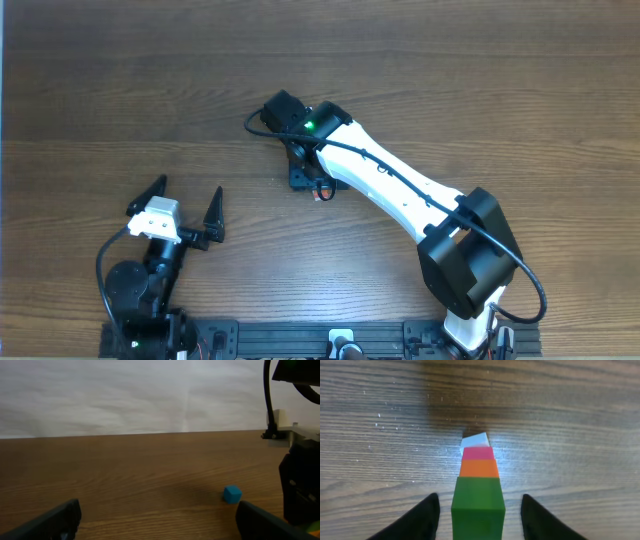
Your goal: Stack Cubes
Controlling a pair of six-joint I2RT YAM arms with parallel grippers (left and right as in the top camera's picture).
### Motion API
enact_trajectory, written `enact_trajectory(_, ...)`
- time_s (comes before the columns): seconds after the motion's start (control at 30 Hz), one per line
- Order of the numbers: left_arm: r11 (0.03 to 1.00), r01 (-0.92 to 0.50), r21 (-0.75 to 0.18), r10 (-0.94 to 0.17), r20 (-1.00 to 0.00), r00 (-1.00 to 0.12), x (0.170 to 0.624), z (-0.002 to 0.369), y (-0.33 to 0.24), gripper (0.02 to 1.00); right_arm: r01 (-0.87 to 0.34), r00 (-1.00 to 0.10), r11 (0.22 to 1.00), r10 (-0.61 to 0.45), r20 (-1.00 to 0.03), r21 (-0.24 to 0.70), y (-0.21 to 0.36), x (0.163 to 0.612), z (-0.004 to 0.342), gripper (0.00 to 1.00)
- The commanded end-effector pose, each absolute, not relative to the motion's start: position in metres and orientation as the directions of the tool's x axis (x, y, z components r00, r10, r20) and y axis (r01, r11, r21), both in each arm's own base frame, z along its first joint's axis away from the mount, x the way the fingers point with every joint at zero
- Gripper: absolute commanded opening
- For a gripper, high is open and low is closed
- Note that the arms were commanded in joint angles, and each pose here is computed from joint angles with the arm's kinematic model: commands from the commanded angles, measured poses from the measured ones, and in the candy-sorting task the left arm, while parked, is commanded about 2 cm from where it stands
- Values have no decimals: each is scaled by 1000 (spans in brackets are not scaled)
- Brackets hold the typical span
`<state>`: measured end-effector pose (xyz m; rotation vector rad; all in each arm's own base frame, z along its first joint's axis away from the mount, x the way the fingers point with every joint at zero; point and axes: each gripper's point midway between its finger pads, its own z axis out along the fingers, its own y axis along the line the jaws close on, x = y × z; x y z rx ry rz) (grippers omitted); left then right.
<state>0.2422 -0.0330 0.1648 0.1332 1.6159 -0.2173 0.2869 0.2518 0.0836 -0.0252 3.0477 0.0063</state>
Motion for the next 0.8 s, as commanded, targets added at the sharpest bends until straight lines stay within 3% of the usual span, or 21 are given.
enact_trajectory(0.03,974,223,-47,-36,-998,-55,242,164,-33,1000,-22,-994,1000,-22,-107,3,251,285,88,682)
enact_trajectory(0.37,974,223,-47,-36,-998,-55,242,164,-33,1000,-21,-993,1000,-20,-116,12,253,288,89,991)
enact_trajectory(0.8,974,223,-47,-36,-998,-55,242,164,-33,1000,-60,-965,998,-50,-256,30,244,352,162,993)
